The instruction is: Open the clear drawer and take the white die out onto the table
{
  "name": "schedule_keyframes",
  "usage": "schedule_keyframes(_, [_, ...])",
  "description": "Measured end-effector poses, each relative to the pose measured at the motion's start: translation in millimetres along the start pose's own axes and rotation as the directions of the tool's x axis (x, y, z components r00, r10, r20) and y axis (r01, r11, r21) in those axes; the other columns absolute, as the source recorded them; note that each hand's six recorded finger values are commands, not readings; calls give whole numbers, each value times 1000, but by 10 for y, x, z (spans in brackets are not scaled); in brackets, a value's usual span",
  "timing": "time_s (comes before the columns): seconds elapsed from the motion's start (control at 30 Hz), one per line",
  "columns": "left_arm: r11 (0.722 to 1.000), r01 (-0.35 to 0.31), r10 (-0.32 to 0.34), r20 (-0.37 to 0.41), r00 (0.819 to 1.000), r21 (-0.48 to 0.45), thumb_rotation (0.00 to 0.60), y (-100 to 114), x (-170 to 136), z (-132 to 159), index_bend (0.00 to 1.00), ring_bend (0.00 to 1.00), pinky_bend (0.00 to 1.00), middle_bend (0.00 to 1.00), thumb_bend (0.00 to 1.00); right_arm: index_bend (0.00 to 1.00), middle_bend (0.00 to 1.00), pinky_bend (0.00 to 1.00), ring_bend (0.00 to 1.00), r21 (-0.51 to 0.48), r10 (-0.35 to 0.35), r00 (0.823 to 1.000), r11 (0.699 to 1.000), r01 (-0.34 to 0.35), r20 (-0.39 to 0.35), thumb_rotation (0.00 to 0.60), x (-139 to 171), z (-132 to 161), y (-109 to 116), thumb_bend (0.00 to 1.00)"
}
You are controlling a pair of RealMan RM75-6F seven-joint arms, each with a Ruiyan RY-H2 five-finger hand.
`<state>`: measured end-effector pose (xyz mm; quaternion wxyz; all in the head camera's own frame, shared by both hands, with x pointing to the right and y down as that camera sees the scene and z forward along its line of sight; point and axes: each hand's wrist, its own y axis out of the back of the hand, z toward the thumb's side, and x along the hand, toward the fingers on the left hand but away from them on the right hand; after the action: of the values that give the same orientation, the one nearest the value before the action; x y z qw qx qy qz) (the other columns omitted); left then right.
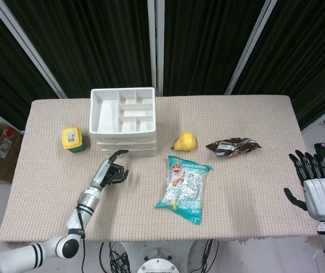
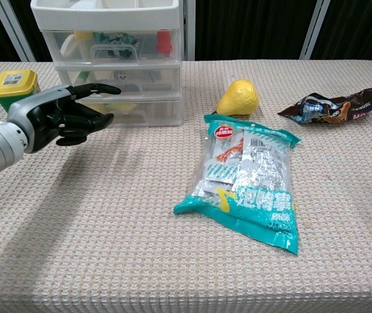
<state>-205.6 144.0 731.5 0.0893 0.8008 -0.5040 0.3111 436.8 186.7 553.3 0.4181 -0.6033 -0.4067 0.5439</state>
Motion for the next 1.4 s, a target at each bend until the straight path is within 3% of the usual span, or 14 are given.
schedule_keyframes(0.37, [989,-63,65,13,998,-131,600,-151,144,17,160,1000,1000,854,435,0,30,0,0,-3,2,1000,1000,-2,15,600,18,-36,-10,198])
schedule_keyframes(0.73, [981,-89,91,1,996,-172,600,-285,240,-3,159,1000,1000,854,435,0,29,0,0,-4,2,1000,1000,-2,27,600,40,-69,-6,199])
schedule_keyframes(1.03, [975,-67,70,4,998,-214,600,-372,298,14,167,1000,1000,854,439,0,29,0,0,-3,1,999,1000,-1,38,600,51,-90,0,202])
schedule_keyframes(1.4, [952,-58,60,-2,998,-301,600,-368,383,20,266,1000,1000,854,454,0,29,0,0,-3,6,999,1000,-6,47,600,46,-100,-9,203])
